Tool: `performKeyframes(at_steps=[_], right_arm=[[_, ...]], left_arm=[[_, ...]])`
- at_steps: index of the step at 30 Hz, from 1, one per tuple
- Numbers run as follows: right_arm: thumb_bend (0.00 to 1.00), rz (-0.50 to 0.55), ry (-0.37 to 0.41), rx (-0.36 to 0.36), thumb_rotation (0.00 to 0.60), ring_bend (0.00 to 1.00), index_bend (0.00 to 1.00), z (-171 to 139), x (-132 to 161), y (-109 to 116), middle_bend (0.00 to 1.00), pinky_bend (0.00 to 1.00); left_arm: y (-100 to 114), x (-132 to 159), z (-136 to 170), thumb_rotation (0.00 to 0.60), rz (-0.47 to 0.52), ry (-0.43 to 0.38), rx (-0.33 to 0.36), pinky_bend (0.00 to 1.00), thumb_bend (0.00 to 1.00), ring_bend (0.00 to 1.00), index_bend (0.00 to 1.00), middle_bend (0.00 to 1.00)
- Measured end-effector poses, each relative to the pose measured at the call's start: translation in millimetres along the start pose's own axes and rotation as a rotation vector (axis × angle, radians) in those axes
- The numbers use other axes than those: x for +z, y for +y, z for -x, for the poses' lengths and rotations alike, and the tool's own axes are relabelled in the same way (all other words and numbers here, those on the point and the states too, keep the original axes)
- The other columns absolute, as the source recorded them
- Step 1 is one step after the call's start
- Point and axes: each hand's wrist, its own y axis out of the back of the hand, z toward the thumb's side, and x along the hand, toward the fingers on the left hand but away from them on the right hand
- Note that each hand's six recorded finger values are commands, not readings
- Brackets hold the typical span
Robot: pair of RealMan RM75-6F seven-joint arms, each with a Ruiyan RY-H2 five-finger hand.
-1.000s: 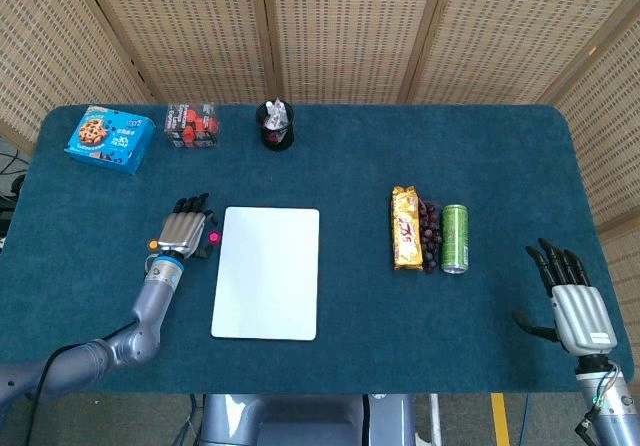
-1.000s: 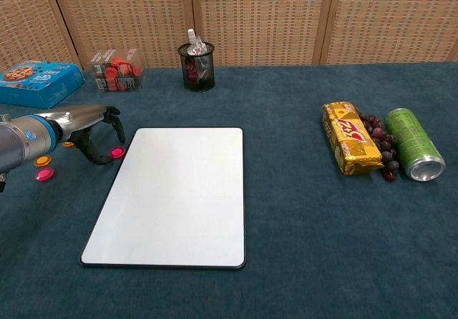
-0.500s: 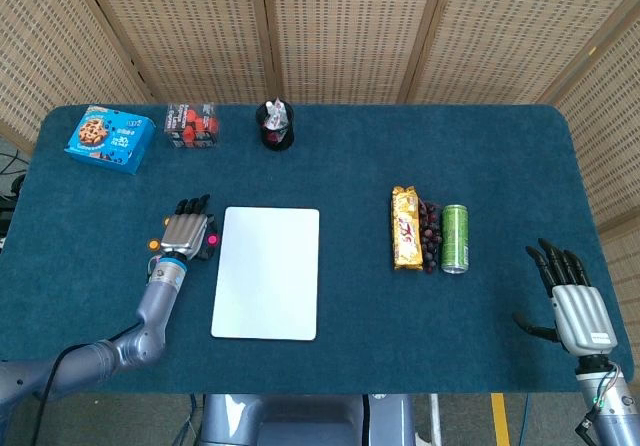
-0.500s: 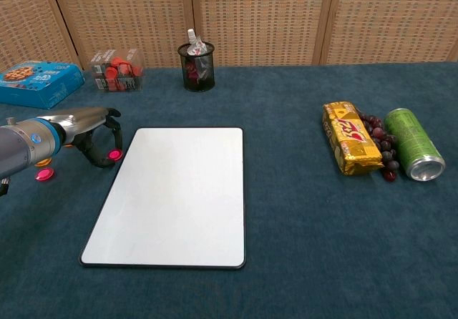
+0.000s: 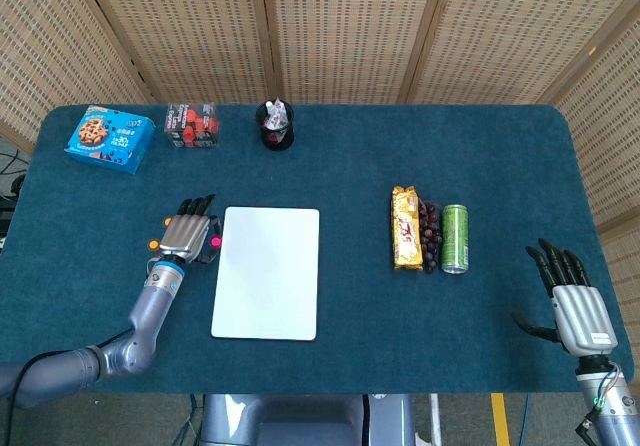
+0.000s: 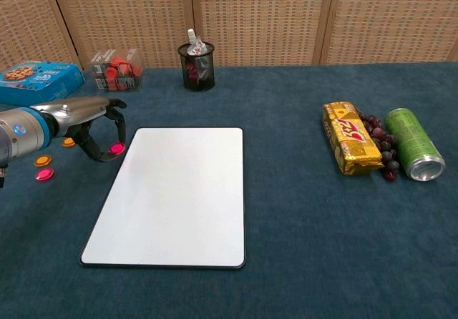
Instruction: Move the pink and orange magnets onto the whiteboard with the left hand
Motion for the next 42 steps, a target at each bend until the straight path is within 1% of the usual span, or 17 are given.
performKeyframes(at_steps=[4, 7, 11, 14, 17, 19, 21, 23, 28, 33, 35, 39, 42], right_arm=[[0.26, 0.0, 0.0, -0.001, 0.6, 0.0, 0.0, 0, 0, 0, 0.0, 0.0], [0.26, 0.001, 0.0, -0.001, 0.6, 0.0, 0.0, 0, 0, 0, 0.0, 0.0], [0.26, 0.002, 0.001, -0.001, 0.6, 0.0, 0.0, 0, 0, 0, 0.0, 0.0], [0.26, 0.003, 0.002, -0.001, 0.6, 0.0, 0.0, 0, 0, 0, 0.0, 0.0], [0.26, 0.003, 0.001, 0.0, 0.6, 0.0, 0.0, -1, 0, 0, 0.0, 0.0], [0.26, 0.003, 0.002, 0.0, 0.6, 0.0, 0.0, -1, 0, 0, 0.0, 0.0], [0.26, 0.003, 0.002, 0.0, 0.6, 0.0, 0.0, -1, 0, 0, 0.0, 0.0], [0.26, 0.004, 0.002, 0.0, 0.6, 0.0, 0.0, -1, 0, 0, 0.0, 0.0], [0.26, 0.005, 0.001, 0.001, 0.6, 0.0, 0.0, -1, 0, 0, 0.0, 0.0], [0.26, 0.006, 0.002, 0.001, 0.6, 0.0, 0.0, -1, 0, 0, 0.0, 0.0], [0.26, 0.005, 0.002, 0.001, 0.6, 0.0, 0.0, -1, 0, 0, 0.0, 0.0], [0.26, 0.005, 0.003, 0.002, 0.6, 0.0, 0.0, -1, 0, 0, 0.0, 0.0], [0.26, 0.006, 0.003, 0.002, 0.6, 0.0, 0.0, -1, 0, 0, 0.0, 0.0]], left_arm=[[0, 16, 18, 0.6, -0.023, -0.082, -0.01, 0.0, 0.36, 0.0, 0.59, 0.0], [-7, 32, 38, 0.6, -0.054, -0.167, -0.029, 0.0, 0.36, 0.0, 0.59, 0.0], [-23, 49, 70, 0.6, -0.104, -0.274, -0.062, 0.0, 0.36, 0.0, 0.59, 0.0], [-32, 53, 87, 0.6, -0.16, -0.321, -0.062, 0.0, 0.36, 0.0, 0.59, 0.0], [-39, 55, 100, 0.6, -0.197, -0.343, -0.062, 0.0, 0.35, 0.0, 0.59, 0.0], [-42, 56, 104, 0.6, -0.205, -0.347, -0.065, 0.0, 0.32, 0.0, 0.54, 0.0], [-45, 58, 105, 0.6, -0.214, -0.351, -0.07, 0.0, 0.25, 0.0, 0.41, 0.0], [-48, 59, 107, 0.6, -0.211, -0.354, -0.082, 0.0, 0.23, 0.0, 0.36, 0.0], [-51, 57, 109, 0.6, -0.201, -0.344, -0.101, 0.0, 0.23, 0.0, 0.35, 0.0], [-40, 44, 106, 0.6, -0.183, -0.305, -0.079, 0.0, 0.25, 0.0, 0.35, 0.0], [-35, 33, 103, 0.6, -0.175, -0.275, -0.066, 0.0, 0.26, 0.0, 0.35, 0.0], [-25, 5, 96, 0.6, -0.169, -0.203, -0.041, 0.0, 0.33, 0.0, 0.36, 0.0], [-20, -17, 91, 0.6, -0.143, -0.145, -0.026, 0.0, 0.35, 0.0, 0.38, 0.0]])
